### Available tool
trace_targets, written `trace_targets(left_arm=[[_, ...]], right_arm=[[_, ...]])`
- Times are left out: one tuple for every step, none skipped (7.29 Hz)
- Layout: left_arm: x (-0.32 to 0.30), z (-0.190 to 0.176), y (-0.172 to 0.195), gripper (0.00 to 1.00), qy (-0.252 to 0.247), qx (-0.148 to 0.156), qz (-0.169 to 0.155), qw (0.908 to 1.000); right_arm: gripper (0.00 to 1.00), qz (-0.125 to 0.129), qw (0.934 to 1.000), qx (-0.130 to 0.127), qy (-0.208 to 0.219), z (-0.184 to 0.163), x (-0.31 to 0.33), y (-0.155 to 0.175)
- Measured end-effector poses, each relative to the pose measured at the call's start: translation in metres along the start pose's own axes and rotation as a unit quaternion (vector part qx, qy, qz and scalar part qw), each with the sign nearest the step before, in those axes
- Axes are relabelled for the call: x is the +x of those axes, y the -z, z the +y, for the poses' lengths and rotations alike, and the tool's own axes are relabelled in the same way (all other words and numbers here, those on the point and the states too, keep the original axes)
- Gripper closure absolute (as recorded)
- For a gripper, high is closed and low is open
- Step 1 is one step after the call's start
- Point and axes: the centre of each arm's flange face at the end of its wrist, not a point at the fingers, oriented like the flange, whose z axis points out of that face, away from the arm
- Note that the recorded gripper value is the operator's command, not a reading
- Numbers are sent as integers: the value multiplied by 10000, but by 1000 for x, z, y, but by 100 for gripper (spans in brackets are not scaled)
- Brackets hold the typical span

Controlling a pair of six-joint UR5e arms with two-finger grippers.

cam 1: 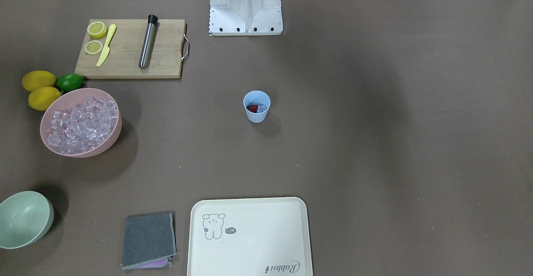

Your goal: Put ice and strawberries in cup

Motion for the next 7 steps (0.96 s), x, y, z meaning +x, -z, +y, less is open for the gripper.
trace_targets(left_arm=[[-5, -1, -10, 2, 25, -72, 6, 10000], [-7, -1, -15, 2, 31, -101, 7, 9999], [-9, 0, -19, 2, 45, -120, 6, 9999], [-10, 1, -21, 2, 62, -137, -12, 9999], [-12, 2, -22, 2, 82, -152, -38, 9998], [-14, 3, -25, 2, 106, -178, -47, 9998], [-15, 4, -28, 2, 118, -208, -51, 9997]], right_arm=[[0, -6, 10000, 13, 16, -1, -2, 1], [0, -10, 10000, 22, 23, -1, -2, 2], [0, -12, 10000, 32, 30, 0, -3, 3], [0, -11, 10000, 31, 29, 2, -3, 3], [0, -9, 10000, 24, 24, 4, -3, 3], [0, -2, 10000, 15, 17, 5, -2, 2], [0, 14, 10000, 15, 17, 6, -2, 2]])
